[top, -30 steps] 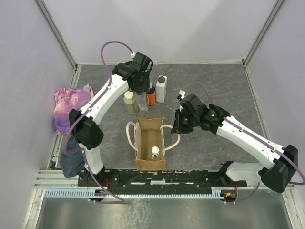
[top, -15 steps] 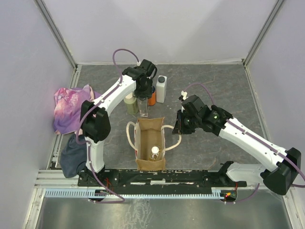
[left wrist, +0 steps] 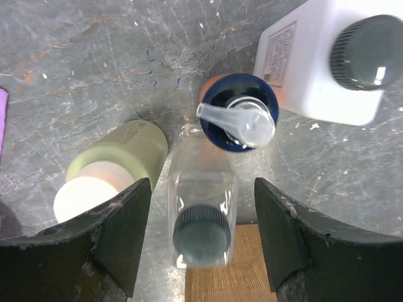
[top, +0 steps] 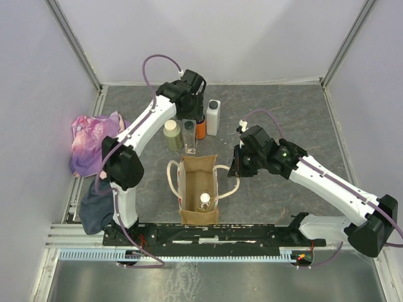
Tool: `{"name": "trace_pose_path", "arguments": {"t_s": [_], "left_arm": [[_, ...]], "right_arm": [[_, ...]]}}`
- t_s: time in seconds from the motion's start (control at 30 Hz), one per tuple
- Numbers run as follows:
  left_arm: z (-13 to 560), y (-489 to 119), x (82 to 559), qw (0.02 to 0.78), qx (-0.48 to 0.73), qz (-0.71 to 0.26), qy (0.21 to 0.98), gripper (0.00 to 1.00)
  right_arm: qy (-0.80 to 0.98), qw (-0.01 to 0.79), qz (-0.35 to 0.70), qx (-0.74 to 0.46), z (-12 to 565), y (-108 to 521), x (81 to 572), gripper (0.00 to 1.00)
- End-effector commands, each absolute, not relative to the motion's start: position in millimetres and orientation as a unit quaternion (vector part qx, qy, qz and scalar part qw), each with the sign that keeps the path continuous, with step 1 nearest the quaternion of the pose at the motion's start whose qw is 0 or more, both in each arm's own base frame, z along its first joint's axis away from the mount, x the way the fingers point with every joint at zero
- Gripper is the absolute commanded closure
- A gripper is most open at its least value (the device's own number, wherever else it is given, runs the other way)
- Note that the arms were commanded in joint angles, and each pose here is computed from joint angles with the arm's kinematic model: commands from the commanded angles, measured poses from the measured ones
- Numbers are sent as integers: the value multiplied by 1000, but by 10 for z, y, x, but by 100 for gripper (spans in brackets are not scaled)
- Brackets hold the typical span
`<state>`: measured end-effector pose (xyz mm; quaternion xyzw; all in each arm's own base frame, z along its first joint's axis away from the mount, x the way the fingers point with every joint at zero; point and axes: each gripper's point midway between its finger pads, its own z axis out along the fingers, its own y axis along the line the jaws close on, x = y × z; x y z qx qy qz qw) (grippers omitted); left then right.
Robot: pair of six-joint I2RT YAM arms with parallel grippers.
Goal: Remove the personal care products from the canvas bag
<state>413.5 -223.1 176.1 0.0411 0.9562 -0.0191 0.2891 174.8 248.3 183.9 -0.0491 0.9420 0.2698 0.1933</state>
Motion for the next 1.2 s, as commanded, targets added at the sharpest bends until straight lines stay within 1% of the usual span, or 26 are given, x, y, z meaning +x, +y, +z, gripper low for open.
{"name": "trace_pose_path", "arguments": {"t_s": [0.0, 0.03, 0.07, 0.1, 0.17, 0.23, 0.33, 0.4, 0.43, 0.53, 0.63, 0.7, 0.87, 1.17], "left_arm": [[2824, -2118, 3989, 388, 1, -76, 918, 27], [2910, -2147, 3902, 388, -7, -101, 916, 21], [2957, -2197, 3794, 378, -10, -128, 917, 8], [2944, -2250, 3652, 359, -4, -151, 921, 2], [2896, -2368, 3333, 326, 23, -186, 927, 0], [2852, -2508, 3001, 310, 49, -203, 928, 1], [2882, -2750, 2488, 313, 93, -214, 921, 1], [2834, -2893, 2165, 301, 118, -226, 919, 0], [2765, -2951, 2003, 289, 128, -231, 920, 4], [2312, -2937, 1657, 236, 136, -213, 938, 15], [1976, -2829, 1460, 211, 125, -187, 951, 18], [1866, -2761, 1376, 207, 118, -175, 955, 19], [1692, -2706, 1259, 199, 119, -156, 960, 19], [1543, -2890, 973, 170, 149, -174, 958, 21]], "right_arm": [[938, 203, 275, -50, 1875, 2502, 1773, 84], [939, 201, 274, -51, 1859, 2506, 1772, 84], [939, 201, 274, -51, 1854, 2514, 1781, 84], [939, 199, 274, -52, 1849, 2524, 1786, 84], [939, 196, 275, -55, 1845, 2556, 1802, 84], [940, 193, 276, -58, 1837, 2583, 1811, 84], [940, 189, 276, -61, 1828, 2609, 1823, 84], [941, 188, 276, -61, 1829, 2622, 1829, 84], [940, 188, 277, -61, 1831, 2625, 1833, 84], [941, 187, 275, -62, 1828, 2631, 1842, 84], [941, 188, 275, -62, 1839, 2629, 1840, 84], [941, 187, 275, -61, 1836, 2618, 1829, 84], [942, 186, 272, -58, 1807, 2600, 1820, 84], [943, 185, 270, -59, 1790, 2600, 1822, 84]]}}
